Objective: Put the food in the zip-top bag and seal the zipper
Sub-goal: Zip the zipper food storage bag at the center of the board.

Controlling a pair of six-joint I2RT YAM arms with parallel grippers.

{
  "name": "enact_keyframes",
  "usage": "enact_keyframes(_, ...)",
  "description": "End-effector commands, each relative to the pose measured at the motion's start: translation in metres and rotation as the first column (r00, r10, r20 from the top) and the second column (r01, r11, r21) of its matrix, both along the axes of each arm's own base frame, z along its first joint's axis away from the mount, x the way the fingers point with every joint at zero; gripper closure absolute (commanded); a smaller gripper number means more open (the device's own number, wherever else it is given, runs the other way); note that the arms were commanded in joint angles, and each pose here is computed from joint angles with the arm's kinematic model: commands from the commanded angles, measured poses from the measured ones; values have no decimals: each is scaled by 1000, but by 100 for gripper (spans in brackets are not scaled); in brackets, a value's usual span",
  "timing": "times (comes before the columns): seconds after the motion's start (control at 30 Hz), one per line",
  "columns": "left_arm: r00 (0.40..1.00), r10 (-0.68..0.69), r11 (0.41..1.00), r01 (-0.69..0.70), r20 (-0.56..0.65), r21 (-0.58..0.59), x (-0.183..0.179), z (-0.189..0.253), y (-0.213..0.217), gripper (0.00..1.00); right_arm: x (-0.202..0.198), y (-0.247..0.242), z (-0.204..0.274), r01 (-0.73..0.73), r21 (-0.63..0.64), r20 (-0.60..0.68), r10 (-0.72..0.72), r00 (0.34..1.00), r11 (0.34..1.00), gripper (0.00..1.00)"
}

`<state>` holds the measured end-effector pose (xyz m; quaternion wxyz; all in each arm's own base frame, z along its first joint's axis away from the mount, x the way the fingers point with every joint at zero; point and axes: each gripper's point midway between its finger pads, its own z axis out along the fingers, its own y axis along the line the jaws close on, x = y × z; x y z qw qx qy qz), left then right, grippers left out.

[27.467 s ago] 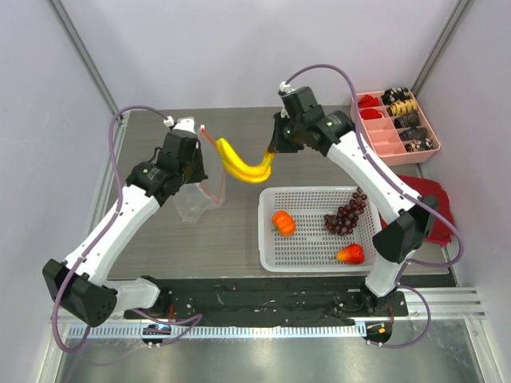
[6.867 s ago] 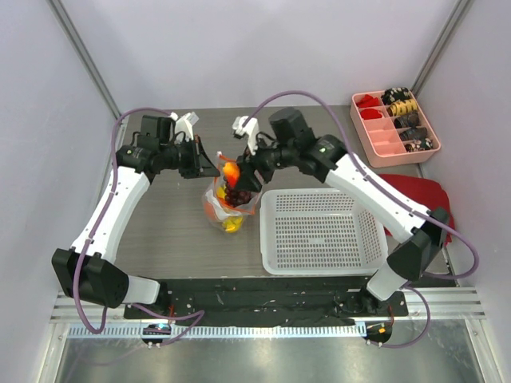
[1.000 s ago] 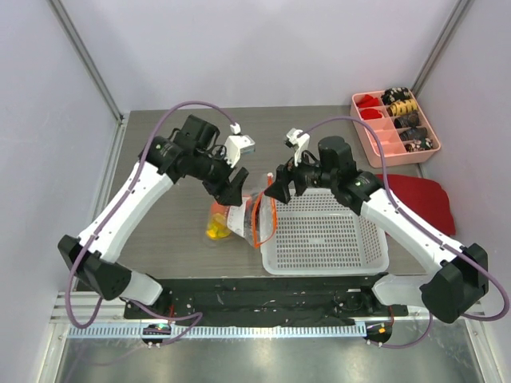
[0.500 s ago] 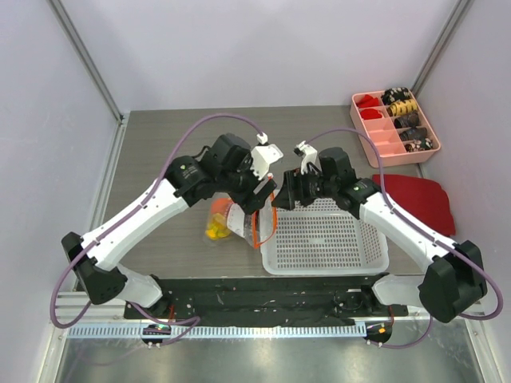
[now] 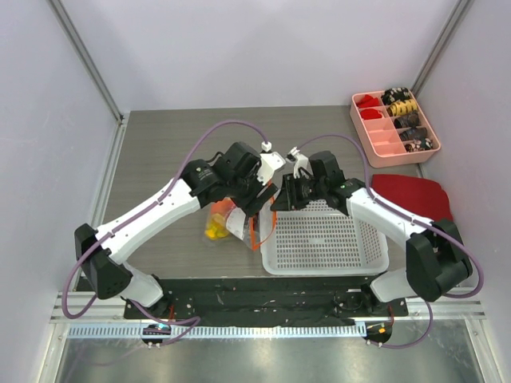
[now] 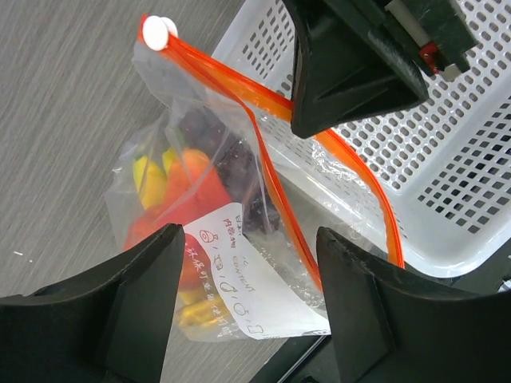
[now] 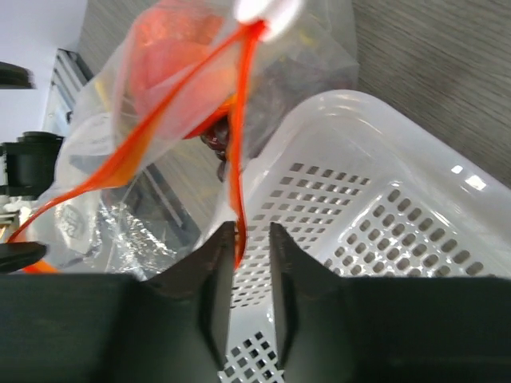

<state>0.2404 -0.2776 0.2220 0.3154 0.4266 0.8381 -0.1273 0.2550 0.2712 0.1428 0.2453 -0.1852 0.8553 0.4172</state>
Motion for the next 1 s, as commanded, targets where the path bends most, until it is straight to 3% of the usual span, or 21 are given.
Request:
enact_keyframes(0.0,1000,23,999,-23,13,-35,0,6,0,30,0,17,36,-59,140,55,51,997,988,86)
enact_keyframes(0.07,1000,21,999,-21,2,-32,0,4,1,30,-5,22,46,-76,186,37,71,997,979,99)
enact_keyframes(0.13,998,58,998,-59,-21,-39,1,3,3,27,-7,25,55,-64,222,7,64,998,973,99)
enact_keyframes(0.27,992,122,991,-123,-18,-60,15,16,16,24,-2,33,91,-41,329,67,20,998,943,99)
enact_keyframes(0.5,988,144,989,-146,-56,-37,19,9,30,27,-22,69,136,-96,442,121,47,992,892,99)
enact_keyframes(0.6,984,157,987,-160,-87,-24,24,6,45,48,-28,80,149,-121,470,154,53,987,874,99)
enact_keyframes(0.63,982,124,988,-135,-145,-73,20,8,42,66,-33,86,154,-134,476,169,59,984,869,99)
enact_keyframes(0.73,967,69,986,-103,-245,-129,21,7,62,100,-37,94,160,-132,485,183,47,982,865,99)
enact_keyframes(0.83,944,-60,977,-11,-323,-214,8,6,66,100,-45,101,172,-159,505,228,46,973,848,99)
enact_keyframes(0.87,932,-109,965,15,-345,-263,2,10,63,100,-47,102,174,-171,508,239,52,970,844,97)
enact_keyframes(0.93,930,-171,954,75,-325,-289,-1,12,59,100,-51,102,173,-217,482,293,77,953,849,74)
enact_keyframes(0.97,925,-206,945,103,-321,-311,-3,14,56,100,-55,100,174,-251,466,330,96,939,848,49)
